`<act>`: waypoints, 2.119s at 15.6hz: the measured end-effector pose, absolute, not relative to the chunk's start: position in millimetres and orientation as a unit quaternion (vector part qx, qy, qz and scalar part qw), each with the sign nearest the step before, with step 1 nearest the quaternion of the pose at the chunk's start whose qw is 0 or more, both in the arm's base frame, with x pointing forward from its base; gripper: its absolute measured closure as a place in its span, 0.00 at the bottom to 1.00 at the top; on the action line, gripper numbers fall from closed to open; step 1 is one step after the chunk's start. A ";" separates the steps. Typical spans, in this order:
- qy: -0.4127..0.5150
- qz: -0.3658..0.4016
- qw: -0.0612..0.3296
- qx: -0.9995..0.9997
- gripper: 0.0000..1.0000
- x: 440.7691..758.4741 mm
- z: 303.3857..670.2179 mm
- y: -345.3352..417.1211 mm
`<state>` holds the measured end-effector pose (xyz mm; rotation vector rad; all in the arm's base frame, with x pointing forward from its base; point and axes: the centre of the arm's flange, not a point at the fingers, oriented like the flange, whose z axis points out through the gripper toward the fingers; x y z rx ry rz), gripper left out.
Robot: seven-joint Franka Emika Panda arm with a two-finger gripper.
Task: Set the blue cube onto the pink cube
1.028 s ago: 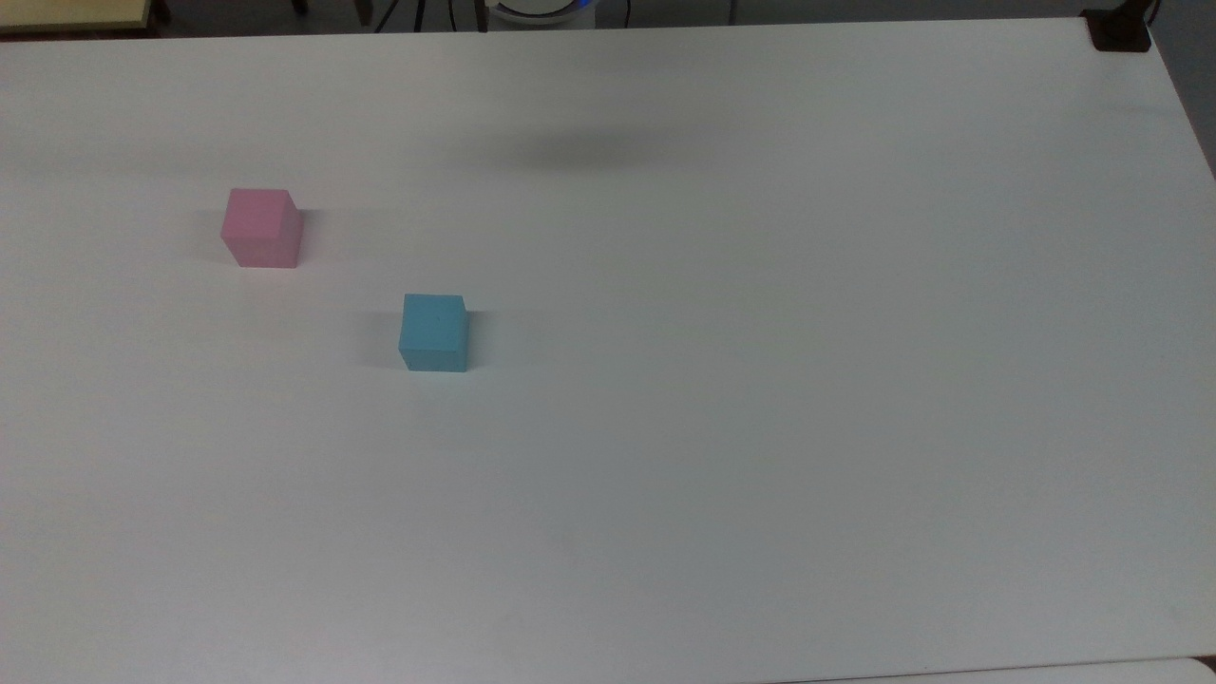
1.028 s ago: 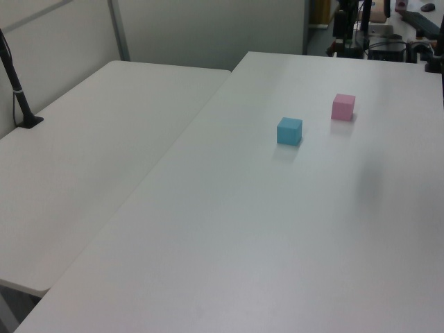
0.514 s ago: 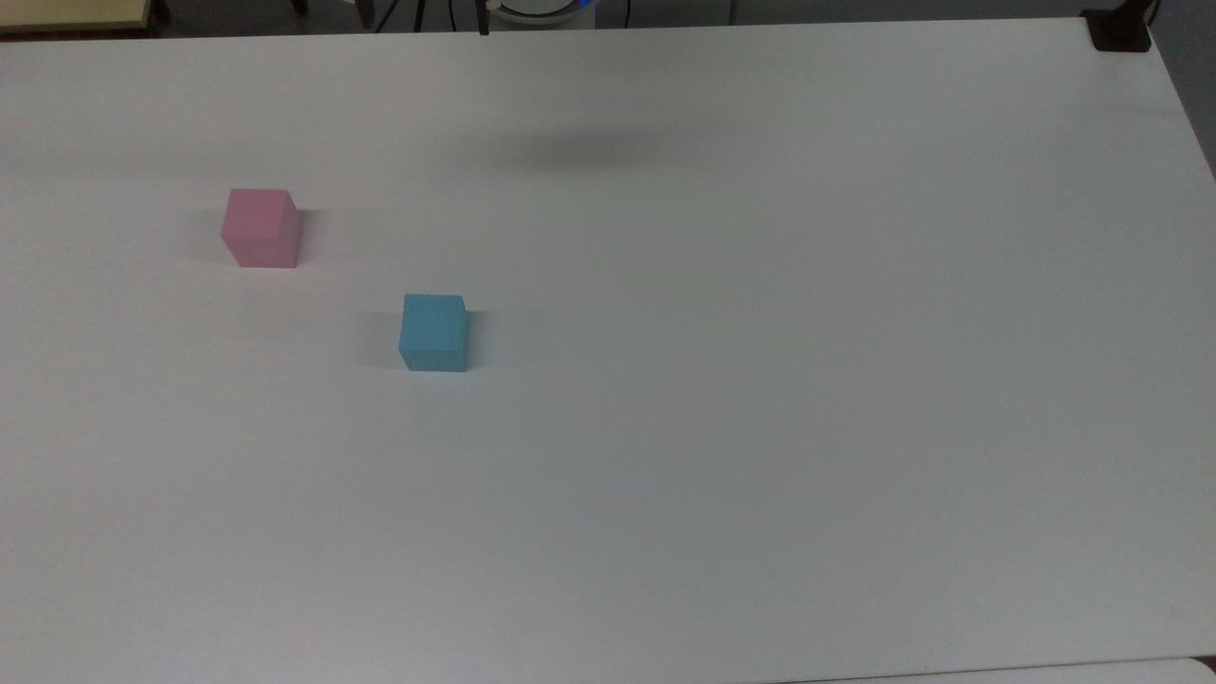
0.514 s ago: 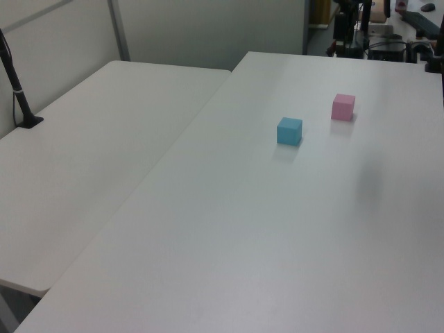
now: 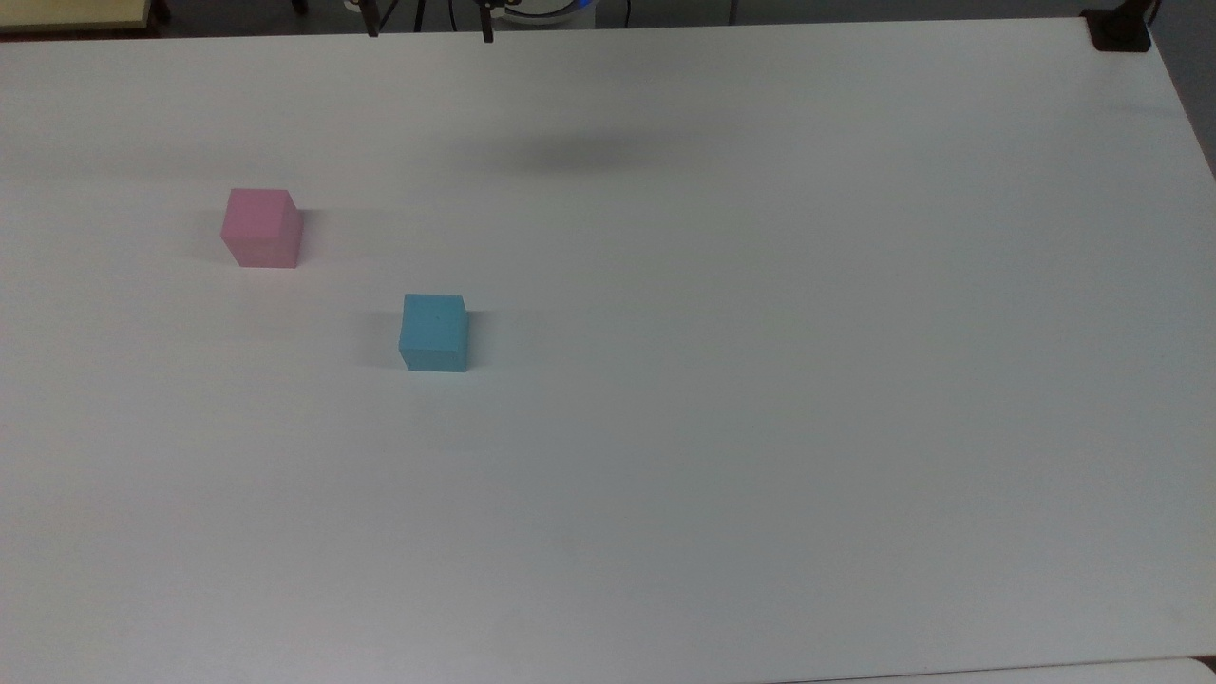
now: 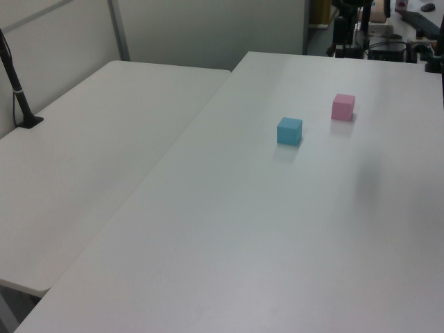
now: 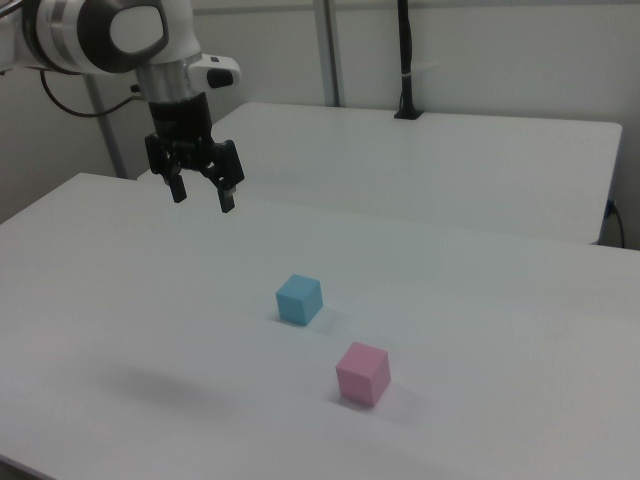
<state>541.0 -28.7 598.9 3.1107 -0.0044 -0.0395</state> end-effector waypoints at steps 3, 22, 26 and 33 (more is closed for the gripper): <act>-0.002 -0.013 0.015 1.000 0.00 541.1 598.8 -28.8; -0.021 -0.006 -0.009 1.000 0.00 541.1 604.1 -41.6; -0.026 -0.015 -0.004 1.000 0.00 559.7 571.7 -62.0; -0.033 -0.014 0.007 0.999 0.00 604.7 497.3 -77.8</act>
